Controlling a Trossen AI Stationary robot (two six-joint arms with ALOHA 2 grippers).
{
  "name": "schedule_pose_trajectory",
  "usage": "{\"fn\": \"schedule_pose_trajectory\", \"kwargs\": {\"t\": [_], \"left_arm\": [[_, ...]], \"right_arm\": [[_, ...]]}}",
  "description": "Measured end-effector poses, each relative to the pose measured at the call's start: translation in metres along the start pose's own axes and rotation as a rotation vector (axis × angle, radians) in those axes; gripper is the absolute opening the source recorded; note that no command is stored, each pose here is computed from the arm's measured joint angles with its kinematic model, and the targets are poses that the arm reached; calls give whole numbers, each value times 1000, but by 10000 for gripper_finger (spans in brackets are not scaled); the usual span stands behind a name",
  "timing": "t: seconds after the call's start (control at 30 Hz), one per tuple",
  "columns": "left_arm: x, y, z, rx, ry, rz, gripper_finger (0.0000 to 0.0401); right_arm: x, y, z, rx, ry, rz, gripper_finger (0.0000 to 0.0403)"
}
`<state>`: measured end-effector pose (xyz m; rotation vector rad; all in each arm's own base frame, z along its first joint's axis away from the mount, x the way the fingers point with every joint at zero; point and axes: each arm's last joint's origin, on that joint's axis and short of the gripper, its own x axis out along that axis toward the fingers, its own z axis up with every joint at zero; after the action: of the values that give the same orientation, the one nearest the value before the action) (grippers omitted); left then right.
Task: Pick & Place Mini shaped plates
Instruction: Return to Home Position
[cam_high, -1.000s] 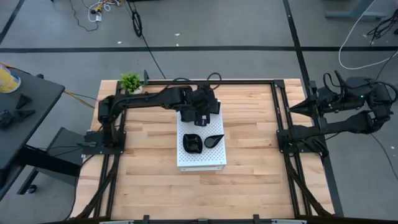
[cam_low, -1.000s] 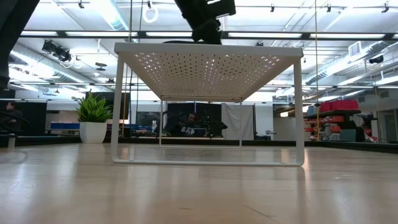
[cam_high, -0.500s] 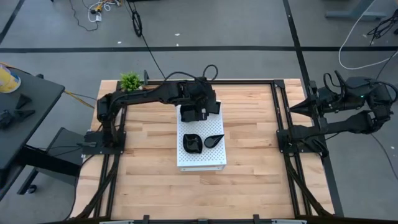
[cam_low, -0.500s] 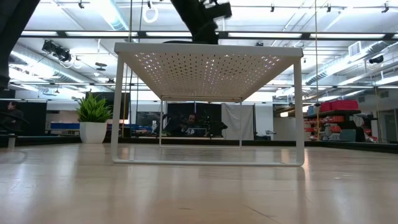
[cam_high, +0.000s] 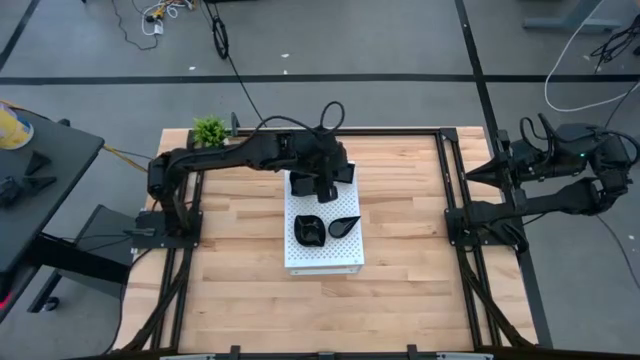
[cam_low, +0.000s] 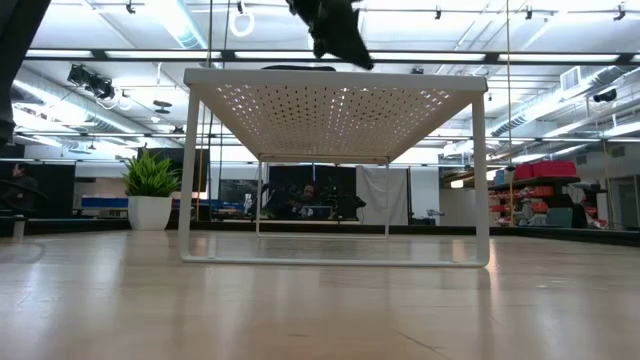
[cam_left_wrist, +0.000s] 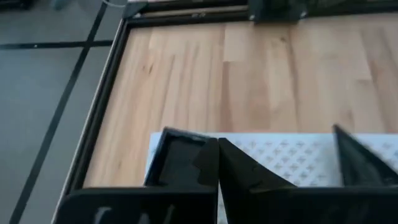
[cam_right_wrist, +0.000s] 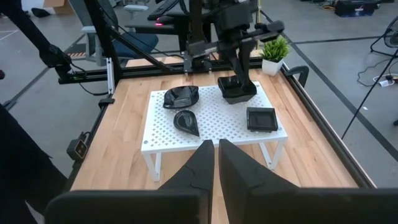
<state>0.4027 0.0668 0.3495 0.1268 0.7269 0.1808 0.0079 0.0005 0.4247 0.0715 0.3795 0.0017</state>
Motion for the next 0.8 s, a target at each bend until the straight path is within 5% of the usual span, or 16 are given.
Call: {"fn": "schedule_pose_trajectory", "kwargs": {"t": [0.3, 0.8], "left_arm": [[-7, -7, 6, -14, -124, 10, 2], [-62, -14, -50, -56, -242, 16, 1]], "right_arm": [[0, 0, 0, 0, -1, 0, 29], [0, 0, 0, 0, 0, 0, 29]]}}
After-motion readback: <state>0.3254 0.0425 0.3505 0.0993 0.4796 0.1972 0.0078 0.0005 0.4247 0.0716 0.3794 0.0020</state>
